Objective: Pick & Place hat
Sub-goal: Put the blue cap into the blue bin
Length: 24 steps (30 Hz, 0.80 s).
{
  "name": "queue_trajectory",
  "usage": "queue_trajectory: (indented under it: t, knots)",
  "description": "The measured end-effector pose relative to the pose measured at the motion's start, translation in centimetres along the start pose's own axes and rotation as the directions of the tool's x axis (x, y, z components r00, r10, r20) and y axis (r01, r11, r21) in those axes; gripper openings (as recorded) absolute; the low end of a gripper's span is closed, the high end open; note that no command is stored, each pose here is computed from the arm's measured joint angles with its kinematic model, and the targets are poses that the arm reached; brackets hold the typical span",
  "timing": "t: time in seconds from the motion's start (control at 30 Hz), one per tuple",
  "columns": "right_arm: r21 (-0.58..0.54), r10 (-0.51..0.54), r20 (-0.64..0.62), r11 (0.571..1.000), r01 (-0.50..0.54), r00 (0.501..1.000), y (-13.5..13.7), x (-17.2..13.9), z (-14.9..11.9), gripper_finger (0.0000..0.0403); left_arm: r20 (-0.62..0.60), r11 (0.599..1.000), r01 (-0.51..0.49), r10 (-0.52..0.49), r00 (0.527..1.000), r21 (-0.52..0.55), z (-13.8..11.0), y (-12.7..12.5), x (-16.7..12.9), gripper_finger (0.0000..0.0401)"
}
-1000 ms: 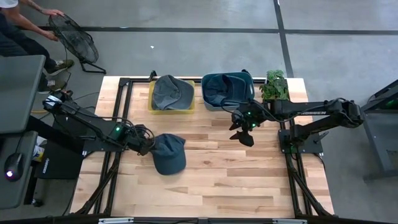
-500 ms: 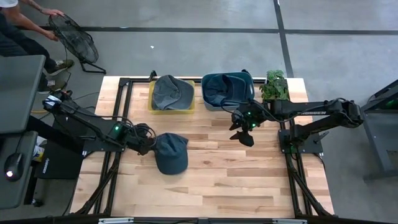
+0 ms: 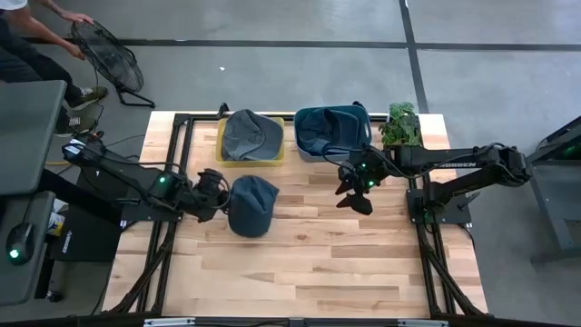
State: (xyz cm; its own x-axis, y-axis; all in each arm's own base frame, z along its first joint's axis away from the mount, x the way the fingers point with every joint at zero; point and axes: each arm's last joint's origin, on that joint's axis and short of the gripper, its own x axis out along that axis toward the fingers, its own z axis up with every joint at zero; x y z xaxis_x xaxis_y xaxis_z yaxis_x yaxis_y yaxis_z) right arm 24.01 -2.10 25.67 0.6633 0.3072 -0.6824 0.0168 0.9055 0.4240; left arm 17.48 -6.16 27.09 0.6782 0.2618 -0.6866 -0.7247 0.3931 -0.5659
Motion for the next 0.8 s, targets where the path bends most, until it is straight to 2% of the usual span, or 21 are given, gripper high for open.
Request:
queue_trajectory:
  t: [0.23,0.37,0.5,0.67,0.8]
  knots:
    - [0.0,0.025,0.02,1.0,-0.025,0.999,0.3,0.1,0.2,0.0236,0.064,0.992,0.079,-0.085,0.994,0.099,1.3,-2.0,-1.6,0.0]
    - [-0.001,0.043,0.052,0.999,-0.043,0.998,0.4,0.1,0.6,0.0236,0.085,0.97,0.151,-0.169,0.982,0.189,2.0,-3.3,-2.6,0.0]
    - [0.005,0.085,0.092,0.996,-0.086,0.992,0.7,0.0,1.0,0.0236,0.121,0.92,0.222,-0.273,0.955,0.323,2.5,-4.7,-3.3,0.0]
    - [-0.012,0.141,0.143,0.99,-0.141,0.98,1.0,-0.1,1.7,0.0236,0.149,0.824,0.274,-0.391,0.908,0.495,3.0,-6.1,-3.9,0.0]
    - [-0.009,0.185,0.15,0.982,-0.186,0.971,1.1,-0.1,1.8,0.0236,0.176,0.783,0.273,-0.434,0.884,0.558,3.2,-6.6,-4.2,0.0]
